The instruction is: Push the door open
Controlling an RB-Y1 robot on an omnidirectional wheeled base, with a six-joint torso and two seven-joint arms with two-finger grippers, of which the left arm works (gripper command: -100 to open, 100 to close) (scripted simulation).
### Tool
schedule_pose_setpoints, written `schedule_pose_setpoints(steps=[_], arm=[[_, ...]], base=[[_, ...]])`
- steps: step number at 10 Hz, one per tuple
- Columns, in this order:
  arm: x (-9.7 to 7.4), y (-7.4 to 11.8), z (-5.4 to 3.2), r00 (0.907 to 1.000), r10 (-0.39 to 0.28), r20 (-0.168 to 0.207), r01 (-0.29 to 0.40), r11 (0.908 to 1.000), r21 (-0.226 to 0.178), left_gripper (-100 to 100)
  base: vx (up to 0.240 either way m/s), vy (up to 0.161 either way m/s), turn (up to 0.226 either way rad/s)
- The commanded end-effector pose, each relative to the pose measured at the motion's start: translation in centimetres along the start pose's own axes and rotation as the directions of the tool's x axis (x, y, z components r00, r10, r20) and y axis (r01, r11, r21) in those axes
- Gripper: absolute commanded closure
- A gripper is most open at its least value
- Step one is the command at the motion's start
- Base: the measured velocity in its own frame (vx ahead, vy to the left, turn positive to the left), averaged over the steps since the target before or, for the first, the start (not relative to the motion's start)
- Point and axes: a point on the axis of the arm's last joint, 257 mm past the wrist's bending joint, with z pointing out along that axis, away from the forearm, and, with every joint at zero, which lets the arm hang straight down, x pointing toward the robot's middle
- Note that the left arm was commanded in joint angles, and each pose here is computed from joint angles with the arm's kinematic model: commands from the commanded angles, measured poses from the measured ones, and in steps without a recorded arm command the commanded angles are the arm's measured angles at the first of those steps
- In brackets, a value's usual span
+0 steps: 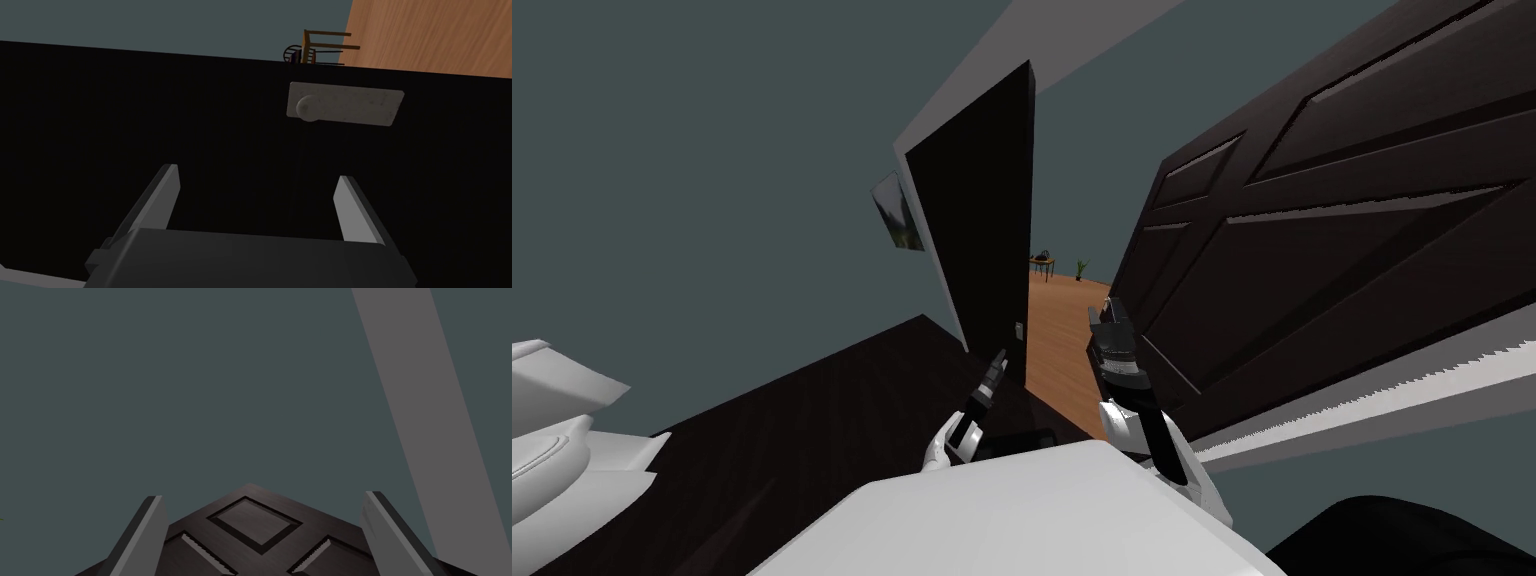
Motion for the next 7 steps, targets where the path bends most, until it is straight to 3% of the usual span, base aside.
schedule_pose_setpoints(steps=[1, 7], arm=[[0.3, 0.7, 0.05, 0.9999, -0.004, -0.011, 0.004, 0.9999, -0.014, -100], [2.1, 3.5, -0.28, 0.9979, -0.024, -0.060, 0.019, 0.9966, -0.080, -100]], base=[[0.080, 0.050, -0.006], [0.095, 0.067, -0.020]])
